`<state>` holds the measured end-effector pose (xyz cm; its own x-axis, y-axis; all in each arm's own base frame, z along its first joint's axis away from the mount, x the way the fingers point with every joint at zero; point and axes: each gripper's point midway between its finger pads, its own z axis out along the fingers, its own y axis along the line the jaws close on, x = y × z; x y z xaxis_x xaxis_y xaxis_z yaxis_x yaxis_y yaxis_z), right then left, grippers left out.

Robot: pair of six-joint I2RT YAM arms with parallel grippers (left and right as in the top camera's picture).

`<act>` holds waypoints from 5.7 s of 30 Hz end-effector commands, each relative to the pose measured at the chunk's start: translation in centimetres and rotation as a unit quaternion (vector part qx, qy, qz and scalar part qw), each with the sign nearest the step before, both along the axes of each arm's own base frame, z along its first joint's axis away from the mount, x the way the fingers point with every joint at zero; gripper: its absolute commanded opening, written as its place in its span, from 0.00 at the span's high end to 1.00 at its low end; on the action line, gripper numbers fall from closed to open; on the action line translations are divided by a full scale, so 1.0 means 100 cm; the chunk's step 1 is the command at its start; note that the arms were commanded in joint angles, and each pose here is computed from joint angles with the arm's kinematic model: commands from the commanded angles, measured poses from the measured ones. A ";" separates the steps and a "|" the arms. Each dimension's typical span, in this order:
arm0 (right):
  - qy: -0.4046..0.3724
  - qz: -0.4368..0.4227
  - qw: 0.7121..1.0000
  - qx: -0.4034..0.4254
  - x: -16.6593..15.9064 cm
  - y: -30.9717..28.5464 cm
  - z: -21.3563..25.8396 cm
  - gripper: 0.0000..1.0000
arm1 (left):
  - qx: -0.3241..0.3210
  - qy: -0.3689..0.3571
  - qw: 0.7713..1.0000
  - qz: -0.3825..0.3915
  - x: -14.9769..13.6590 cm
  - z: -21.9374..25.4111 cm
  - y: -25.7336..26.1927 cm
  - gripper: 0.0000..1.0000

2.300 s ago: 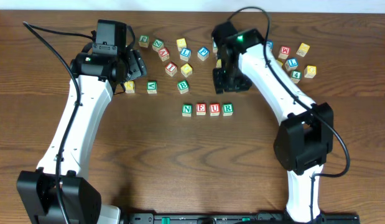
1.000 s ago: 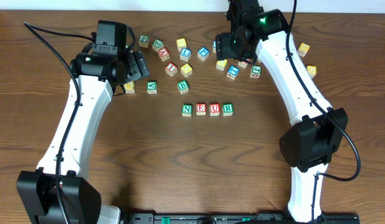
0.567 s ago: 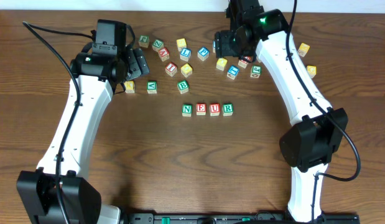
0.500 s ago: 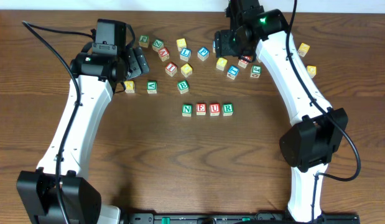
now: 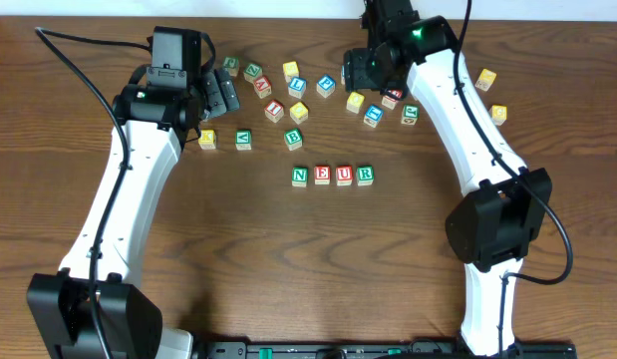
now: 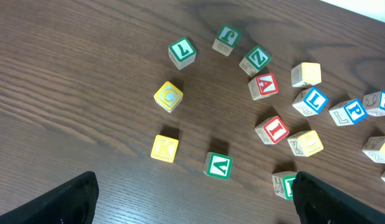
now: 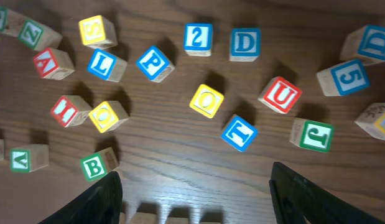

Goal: Spell out NEURIPS

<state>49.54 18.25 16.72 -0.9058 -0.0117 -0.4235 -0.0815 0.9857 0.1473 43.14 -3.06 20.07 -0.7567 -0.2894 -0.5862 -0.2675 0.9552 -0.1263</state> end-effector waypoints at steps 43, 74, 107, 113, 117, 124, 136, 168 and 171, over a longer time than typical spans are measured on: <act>0.014 -0.044 0.999 0.004 0.020 -0.044 -0.016 0.23 | 0.006 0.009 1.000 -0.007 0.000 -0.006 0.001 0.02; 0.063 -0.091 0.993 -0.042 0.015 -0.076 -0.056 0.25 | 0.006 0.009 1.000 -0.007 0.000 -0.006 0.001 0.02; 0.036 -0.021 0.999 0.007 0.023 -0.021 -0.054 0.23 | 0.006 0.009 1.000 -0.007 0.000 -0.006 0.001 0.02; 0.039 -0.013 0.999 0.007 0.021 -0.012 -0.058 0.23 | 0.006 0.009 1.000 -0.007 0.000 -0.006 0.001 0.02; 0.019 0.005 0.999 0.043 0.026 0.015 -0.052 0.24 | 0.006 0.009 1.000 -0.007 0.000 -0.006 0.001 0.02; -0.026 0.030 0.995 0.087 0.035 0.064 -0.038 0.27 | 0.006 0.009 1.000 -0.007 0.000 -0.006 0.001 0.02; -0.025 0.067 0.993 0.096 0.013 0.114 -0.038 0.28 | 0.006 0.009 1.000 -0.007 0.000 -0.006 0.001 0.02; 0.048 -0.049 0.985 0.161 0.005 0.188 -0.154 0.40 | 0.006 0.009 1.000 -0.007 0.000 -0.006 0.001 0.02; 0.052 -0.050 0.985 0.158 0.004 0.188 -0.163 0.41 | 0.006 0.009 1.000 -0.007 0.000 -0.006 0.001 0.02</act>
